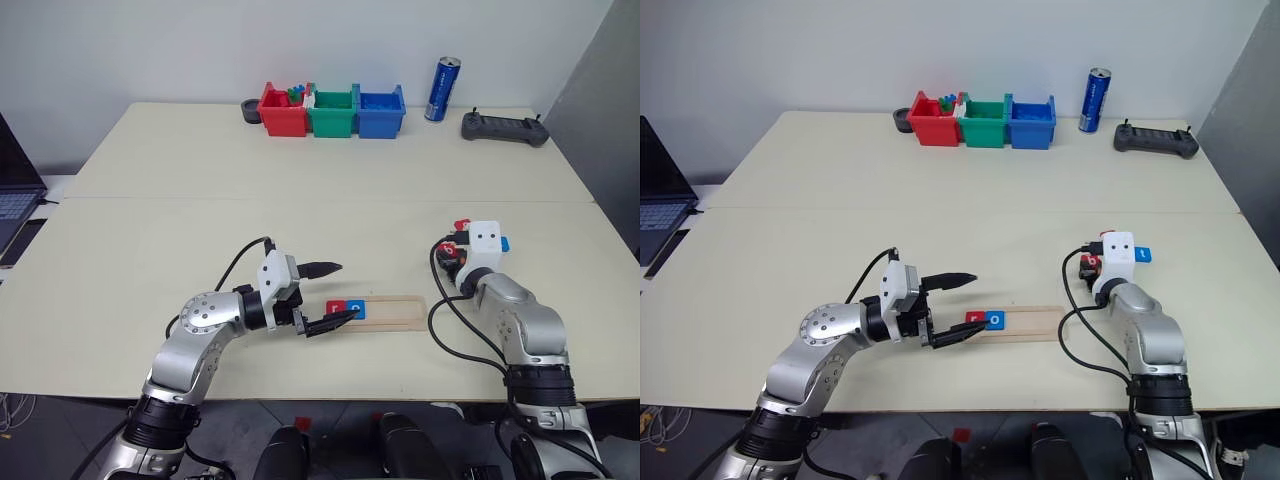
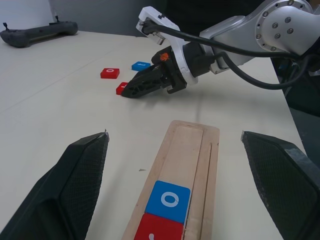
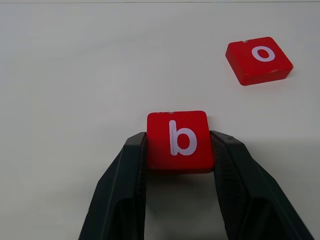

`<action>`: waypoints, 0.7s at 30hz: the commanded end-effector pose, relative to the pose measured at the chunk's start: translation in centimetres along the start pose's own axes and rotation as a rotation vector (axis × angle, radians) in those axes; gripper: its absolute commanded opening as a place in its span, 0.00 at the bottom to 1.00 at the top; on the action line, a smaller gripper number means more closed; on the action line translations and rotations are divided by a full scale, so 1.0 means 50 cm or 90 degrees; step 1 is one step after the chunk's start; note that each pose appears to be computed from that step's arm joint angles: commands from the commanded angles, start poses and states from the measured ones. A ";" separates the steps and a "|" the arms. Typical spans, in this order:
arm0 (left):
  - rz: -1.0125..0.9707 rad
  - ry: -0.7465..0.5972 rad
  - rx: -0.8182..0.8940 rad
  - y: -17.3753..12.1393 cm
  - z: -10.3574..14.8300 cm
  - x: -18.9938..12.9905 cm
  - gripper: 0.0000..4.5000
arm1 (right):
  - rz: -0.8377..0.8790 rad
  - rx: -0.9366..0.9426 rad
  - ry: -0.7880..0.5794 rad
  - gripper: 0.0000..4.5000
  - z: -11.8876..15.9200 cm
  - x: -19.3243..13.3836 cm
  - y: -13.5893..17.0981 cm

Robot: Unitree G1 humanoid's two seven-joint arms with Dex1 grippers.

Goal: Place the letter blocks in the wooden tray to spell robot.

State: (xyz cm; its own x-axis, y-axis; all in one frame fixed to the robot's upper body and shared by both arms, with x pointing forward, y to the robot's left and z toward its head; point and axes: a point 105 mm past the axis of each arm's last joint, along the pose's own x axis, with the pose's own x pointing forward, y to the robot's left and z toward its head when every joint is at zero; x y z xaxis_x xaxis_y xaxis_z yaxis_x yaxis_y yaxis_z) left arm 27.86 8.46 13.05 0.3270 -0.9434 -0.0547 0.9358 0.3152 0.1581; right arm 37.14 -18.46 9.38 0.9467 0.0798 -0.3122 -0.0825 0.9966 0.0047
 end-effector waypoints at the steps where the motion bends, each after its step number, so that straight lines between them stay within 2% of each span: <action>1: -0.013 -0.011 0.020 -0.011 0.014 -0.001 1.00 | 0.005 -0.020 -0.005 0.32 0.001 -0.027 -0.008; 5: -0.031 -0.011 0.017 -0.025 0.011 -0.005 1.00 | 0.004 -0.050 0.009 0.32 -0.001 -0.090 -0.025; 11: -0.073 -0.011 0.020 -0.051 0.005 -0.013 1.00 | 0.015 -0.042 0.108 0.32 -0.059 -0.187 -0.010; 16: -0.088 -0.008 0.019 -0.052 0.003 -0.016 1.00 | 0.026 -0.029 0.161 0.32 -0.089 -0.220 0.022; 21: -0.093 -0.012 0.022 -0.048 0.007 -0.008 1.00 | 0.033 -0.033 0.176 0.69 -0.102 -0.211 0.030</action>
State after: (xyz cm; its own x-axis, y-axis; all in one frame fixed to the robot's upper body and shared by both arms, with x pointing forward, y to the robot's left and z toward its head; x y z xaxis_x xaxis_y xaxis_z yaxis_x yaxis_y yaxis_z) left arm 25.55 8.41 12.12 0.2051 -0.9744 -0.0918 0.9698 0.1897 0.1531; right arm 25.53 -17.98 8.32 0.8334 0.1125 -0.5411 -0.1485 0.9887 -0.0231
